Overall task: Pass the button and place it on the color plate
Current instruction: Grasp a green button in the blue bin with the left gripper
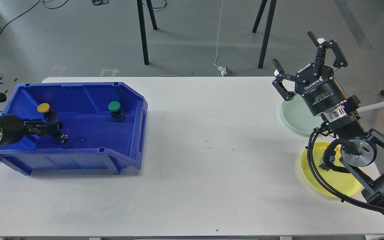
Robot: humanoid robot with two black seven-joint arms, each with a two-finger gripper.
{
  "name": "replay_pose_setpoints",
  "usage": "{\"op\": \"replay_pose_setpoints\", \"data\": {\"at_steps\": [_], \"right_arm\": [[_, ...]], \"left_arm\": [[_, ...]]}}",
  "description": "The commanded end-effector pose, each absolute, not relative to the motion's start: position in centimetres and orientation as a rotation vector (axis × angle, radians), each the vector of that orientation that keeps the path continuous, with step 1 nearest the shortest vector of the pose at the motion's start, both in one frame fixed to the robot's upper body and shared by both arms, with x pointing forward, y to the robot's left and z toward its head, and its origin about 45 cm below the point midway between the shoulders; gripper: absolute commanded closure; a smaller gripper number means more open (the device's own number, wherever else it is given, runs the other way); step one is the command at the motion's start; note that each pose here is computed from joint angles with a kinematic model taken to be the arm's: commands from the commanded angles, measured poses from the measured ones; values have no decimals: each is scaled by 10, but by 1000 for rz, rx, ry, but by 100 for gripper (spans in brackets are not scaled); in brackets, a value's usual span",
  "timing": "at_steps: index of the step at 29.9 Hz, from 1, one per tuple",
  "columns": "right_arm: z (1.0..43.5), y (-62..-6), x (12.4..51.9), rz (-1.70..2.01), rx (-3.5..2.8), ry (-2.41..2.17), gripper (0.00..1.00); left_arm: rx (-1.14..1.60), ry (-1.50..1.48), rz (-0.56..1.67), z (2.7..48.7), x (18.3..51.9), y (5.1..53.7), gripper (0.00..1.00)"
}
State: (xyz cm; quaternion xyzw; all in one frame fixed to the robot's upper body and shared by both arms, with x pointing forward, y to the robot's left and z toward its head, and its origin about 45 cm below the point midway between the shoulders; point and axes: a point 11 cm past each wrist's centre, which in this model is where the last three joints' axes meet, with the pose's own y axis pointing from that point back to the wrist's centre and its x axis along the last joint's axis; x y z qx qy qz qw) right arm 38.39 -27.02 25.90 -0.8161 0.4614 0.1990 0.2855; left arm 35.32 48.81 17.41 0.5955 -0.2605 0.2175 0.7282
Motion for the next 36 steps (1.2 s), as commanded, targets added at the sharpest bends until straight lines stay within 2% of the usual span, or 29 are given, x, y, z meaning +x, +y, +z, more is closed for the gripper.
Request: {"op": "replay_pose_setpoints", "data": {"at_steps": [1, 8, 21, 25, 34, 36], "right_arm": [[258, -271, 384, 534, -2181, 1237, 2], [256, -272, 382, 539, -2181, 1241, 2], [254, -274, 381, 542, -2182, 1245, 2], [254, -274, 380, 543, -2181, 1247, 2], [252, -275, 379, 546, -2180, 1252, 2], [252, -275, 379, 547, -2180, 1253, 2]], "left_arm": [[1312, -566, 475, 171, 352, 487, 20], [1348, -558, 493, 163, 358, 493, 20], [1343, -523, 475, 148, 350, 489, 22], [1343, -522, 472, 147, 350, 488, 31], [1346, -524, 477, 147, 350, 490, 36], [1350, -524, 478, 148, 350, 491, 41]]}}
